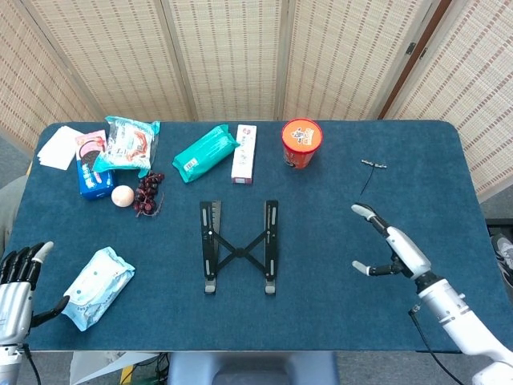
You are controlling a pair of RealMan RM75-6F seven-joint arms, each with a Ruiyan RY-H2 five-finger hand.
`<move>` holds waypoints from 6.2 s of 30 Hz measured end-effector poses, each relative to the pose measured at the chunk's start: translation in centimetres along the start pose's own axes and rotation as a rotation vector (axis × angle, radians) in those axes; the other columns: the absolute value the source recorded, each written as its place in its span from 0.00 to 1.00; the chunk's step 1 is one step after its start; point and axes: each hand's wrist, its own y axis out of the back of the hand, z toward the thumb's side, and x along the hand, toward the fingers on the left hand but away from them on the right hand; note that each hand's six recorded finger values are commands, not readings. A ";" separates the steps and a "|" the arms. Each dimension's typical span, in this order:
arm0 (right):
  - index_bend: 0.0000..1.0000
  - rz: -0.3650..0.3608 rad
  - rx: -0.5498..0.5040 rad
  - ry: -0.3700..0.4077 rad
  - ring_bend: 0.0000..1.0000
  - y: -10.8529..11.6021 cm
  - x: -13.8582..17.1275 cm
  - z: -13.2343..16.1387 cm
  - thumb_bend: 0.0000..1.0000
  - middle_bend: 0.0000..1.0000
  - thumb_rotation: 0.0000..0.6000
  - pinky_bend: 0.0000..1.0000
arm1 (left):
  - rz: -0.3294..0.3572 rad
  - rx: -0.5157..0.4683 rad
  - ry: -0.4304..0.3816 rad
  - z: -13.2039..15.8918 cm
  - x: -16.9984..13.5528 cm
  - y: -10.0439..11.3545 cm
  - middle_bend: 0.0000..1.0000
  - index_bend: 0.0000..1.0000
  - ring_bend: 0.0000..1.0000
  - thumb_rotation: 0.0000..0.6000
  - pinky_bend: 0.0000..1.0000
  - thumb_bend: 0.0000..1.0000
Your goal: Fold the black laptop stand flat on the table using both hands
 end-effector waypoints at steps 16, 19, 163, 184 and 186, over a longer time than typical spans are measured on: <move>0.00 0.163 -0.212 0.034 0.00 -3.9 -9.1 0.9 0.15 0.00 1.00 0.10 | -0.005 0.004 0.011 -0.3 0.0 0.1 0.11 0.09 0.07 1.00 0.02 0.18; 0.00 0.183 -0.231 0.049 0.00 -4.6 -10.3 1.4 0.15 0.00 1.00 0.10 | -0.002 0.002 0.011 -0.3 0.0 0.2 0.11 0.09 0.07 1.00 0.02 0.17; 0.00 0.229 -0.166 0.261 0.00 -4.7 -0.5 5.0 0.18 0.13 1.00 0.15 | -0.348 -0.372 -0.241 4.6 4.3 -2.8 0.11 0.08 0.07 1.00 0.02 0.18; 0.00 0.093 -0.130 0.248 0.00 -0.7 2.9 5.5 0.18 0.13 1.00 0.15 | -0.793 -0.980 -0.349 11.9 8.7 -7.0 0.11 0.05 0.07 1.00 0.08 0.18; 0.00 0.088 -0.132 0.243 0.00 -0.7 3.0 5.3 0.18 0.13 1.00 0.15 | -0.839 -1.020 -0.359 12.5 8.9 -7.5 0.12 0.05 0.07 1.00 0.08 0.18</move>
